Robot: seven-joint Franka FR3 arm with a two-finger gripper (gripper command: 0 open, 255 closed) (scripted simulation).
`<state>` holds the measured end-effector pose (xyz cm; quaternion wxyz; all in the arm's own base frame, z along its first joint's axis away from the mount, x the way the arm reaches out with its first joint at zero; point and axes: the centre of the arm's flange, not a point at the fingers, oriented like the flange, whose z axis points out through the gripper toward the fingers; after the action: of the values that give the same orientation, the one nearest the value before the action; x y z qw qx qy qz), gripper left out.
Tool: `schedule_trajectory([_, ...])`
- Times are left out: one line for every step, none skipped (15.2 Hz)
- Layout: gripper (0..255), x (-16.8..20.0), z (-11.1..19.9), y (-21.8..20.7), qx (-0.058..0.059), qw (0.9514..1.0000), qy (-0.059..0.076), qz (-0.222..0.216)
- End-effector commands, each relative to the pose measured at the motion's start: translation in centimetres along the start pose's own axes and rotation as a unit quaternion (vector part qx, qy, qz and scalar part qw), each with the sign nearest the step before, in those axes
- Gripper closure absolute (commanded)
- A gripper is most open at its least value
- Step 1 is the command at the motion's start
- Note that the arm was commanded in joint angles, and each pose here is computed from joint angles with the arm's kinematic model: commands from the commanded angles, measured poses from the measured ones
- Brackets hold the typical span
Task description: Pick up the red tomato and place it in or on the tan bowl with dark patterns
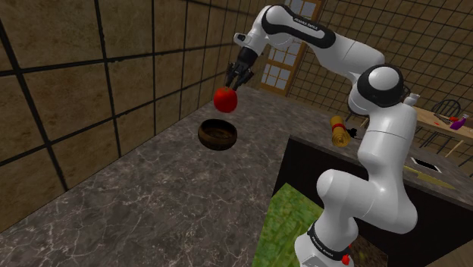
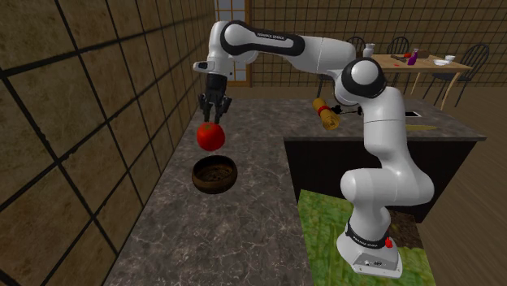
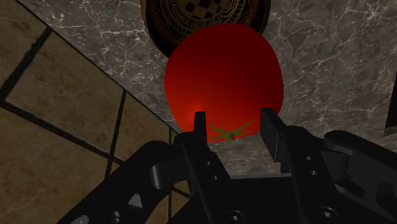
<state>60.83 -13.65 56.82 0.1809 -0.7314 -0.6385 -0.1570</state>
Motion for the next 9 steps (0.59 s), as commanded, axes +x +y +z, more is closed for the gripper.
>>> schedule_trajectory([255, -0.6, 1.0, 0.1, 0.0, 1.0, 0.0, 0.0])
schedule_trajectory([255, -0.8, 1.5, 0.1, 0.0, 1.0, 0.0, 0.0])
schedule_trajectory([255, -1.0, 1.9, 0.2, 0.0, 1.0, 0.0, 0.0])
schedule_trajectory([255, -1.3, 2.4, 0.2, 0.0, 1.0, 0.0, 0.0])
schedule_trajectory([255, -1.5, 2.9, 0.2, 0.0, 1.0, 0.0, 0.0])
schedule_trajectory([255, -1.8, 3.3, 0.3, 0.0, 1.0, 0.0, 0.0])
schedule_trajectory([255, -2.0, 3.8, 0.3, 0.0, 1.0, 0.0, 0.0])
schedule_trajectory([255, -2.3, 4.3, 0.3, 0.0, 1.0, 0.0, 0.0])
schedule_trajectory([255, -2.5, 4.7, 0.4, 0.0, 1.0, 0.0, 0.0])
